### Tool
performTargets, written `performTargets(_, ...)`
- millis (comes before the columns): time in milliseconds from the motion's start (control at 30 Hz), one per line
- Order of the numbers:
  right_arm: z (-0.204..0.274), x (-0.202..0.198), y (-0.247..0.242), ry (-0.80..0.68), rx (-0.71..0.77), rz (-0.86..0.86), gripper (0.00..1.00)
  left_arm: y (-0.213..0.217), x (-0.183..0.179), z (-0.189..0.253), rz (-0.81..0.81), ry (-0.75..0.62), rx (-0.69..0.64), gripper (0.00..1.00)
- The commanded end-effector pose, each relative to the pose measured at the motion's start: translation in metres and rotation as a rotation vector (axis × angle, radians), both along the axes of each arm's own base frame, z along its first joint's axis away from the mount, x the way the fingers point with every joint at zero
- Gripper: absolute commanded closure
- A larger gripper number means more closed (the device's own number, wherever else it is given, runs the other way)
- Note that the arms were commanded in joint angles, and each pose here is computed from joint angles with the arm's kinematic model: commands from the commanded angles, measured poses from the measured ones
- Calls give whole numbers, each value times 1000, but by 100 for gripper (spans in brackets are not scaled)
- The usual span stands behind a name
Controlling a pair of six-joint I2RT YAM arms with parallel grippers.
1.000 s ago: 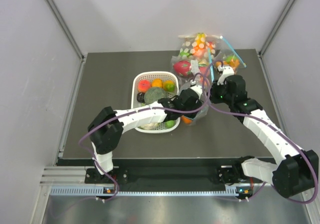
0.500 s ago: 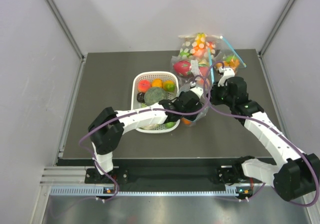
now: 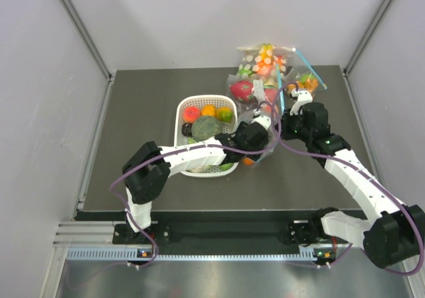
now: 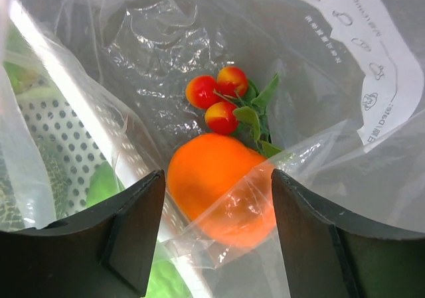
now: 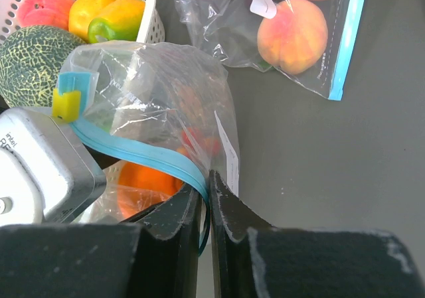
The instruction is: Open the zip-top bag and remove the fake food
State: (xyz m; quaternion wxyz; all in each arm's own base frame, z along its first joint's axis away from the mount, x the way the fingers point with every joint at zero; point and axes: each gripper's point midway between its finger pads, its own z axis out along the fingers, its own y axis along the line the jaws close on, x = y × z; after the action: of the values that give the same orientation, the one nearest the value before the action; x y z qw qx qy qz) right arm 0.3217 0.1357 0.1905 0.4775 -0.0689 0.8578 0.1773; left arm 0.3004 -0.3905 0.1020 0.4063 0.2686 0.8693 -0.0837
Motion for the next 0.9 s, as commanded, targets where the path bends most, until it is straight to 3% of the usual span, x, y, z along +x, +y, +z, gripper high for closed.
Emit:
performTargets(0,28,8,1,-105,24,4,91,-2,1,9,2,-6,-31,30)
performTargets(133,28,8,1,-109,23,5,91,-8,9,23,11,-26,-90,29)
performTargets(600,27,5,1,-105,20,13,91,-2,25,-16,67,-22,24,29)
performTargets(867,21,6,1,-91,11,16,91,-11,19,0,38,-19,-82,30)
